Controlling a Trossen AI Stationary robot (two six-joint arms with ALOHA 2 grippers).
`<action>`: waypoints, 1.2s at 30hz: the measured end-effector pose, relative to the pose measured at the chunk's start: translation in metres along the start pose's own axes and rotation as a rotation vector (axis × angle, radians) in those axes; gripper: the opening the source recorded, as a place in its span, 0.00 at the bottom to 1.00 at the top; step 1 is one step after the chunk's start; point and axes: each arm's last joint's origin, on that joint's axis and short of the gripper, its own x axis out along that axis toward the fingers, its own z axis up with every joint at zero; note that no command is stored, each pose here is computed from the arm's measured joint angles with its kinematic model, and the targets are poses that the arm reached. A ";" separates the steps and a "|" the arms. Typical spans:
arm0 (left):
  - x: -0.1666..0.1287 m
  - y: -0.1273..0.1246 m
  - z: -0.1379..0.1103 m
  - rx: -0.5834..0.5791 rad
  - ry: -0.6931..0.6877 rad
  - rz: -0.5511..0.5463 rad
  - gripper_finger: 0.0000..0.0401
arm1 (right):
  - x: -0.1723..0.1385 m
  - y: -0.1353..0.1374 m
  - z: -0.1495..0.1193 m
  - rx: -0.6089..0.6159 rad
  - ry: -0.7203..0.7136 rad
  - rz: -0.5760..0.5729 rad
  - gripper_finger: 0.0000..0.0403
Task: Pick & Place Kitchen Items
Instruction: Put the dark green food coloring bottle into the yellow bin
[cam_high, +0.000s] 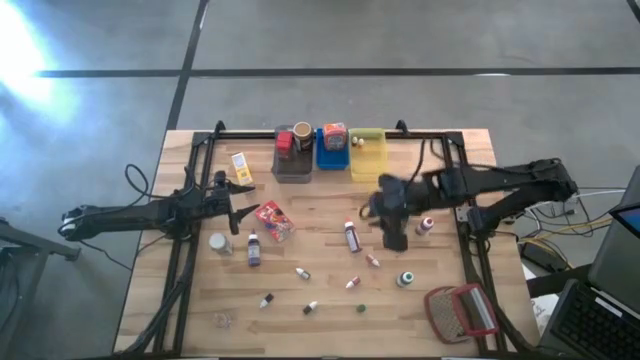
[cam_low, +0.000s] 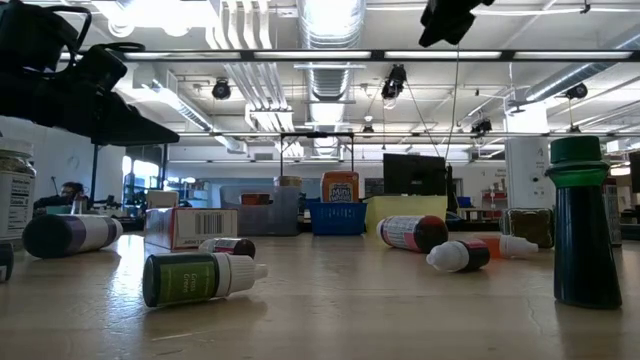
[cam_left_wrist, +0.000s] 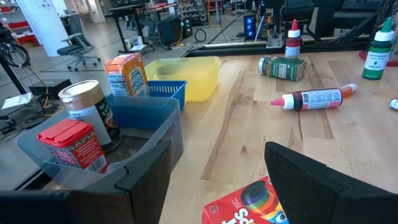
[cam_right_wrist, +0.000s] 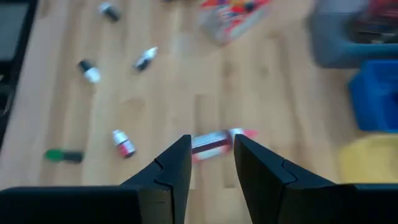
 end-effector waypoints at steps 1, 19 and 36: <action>0.000 0.000 0.000 0.000 0.000 0.000 0.65 | 0.003 0.007 -0.001 -0.021 0.007 0.015 0.30; 0.000 0.000 0.000 0.000 0.000 -0.001 0.65 | 0.060 0.106 -0.004 -0.153 0.125 0.158 0.24; 0.000 0.000 0.000 0.000 0.000 0.000 0.65 | 0.099 0.156 -0.016 -0.100 0.272 0.145 0.42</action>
